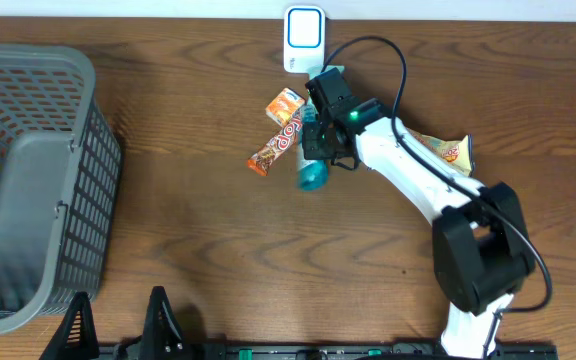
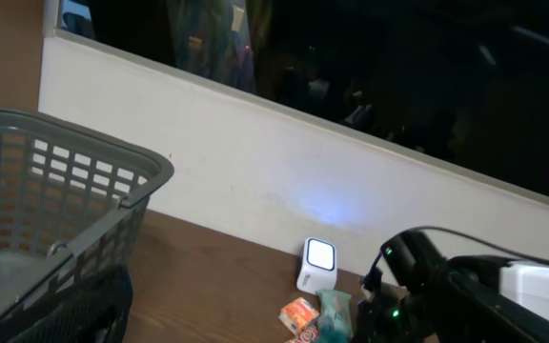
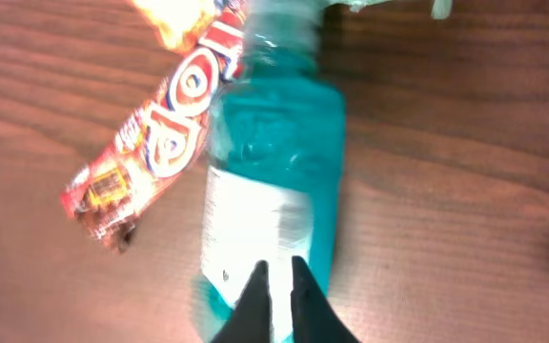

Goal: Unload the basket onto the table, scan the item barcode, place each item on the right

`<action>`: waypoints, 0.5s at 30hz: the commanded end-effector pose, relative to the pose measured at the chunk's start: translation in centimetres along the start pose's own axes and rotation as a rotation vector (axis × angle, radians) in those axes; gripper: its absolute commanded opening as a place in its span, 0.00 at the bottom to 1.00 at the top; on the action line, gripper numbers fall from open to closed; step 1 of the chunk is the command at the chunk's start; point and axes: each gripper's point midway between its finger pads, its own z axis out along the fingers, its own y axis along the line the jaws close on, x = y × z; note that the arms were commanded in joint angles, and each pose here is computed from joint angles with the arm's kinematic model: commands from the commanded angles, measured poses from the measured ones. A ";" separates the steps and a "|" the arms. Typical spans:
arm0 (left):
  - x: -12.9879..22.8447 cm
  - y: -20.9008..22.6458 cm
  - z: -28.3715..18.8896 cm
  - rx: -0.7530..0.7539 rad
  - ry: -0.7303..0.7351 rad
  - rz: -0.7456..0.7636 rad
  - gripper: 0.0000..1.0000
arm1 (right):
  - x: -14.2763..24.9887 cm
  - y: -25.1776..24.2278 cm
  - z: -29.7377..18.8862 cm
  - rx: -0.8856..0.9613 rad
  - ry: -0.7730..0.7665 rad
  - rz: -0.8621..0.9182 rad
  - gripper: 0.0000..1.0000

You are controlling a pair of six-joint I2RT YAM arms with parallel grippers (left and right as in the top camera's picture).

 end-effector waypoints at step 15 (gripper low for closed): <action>0.1 -0.2 0.0 0.010 -0.001 0.011 0.98 | 2.9 -1.8 2.2 0.113 0.074 0.120 0.99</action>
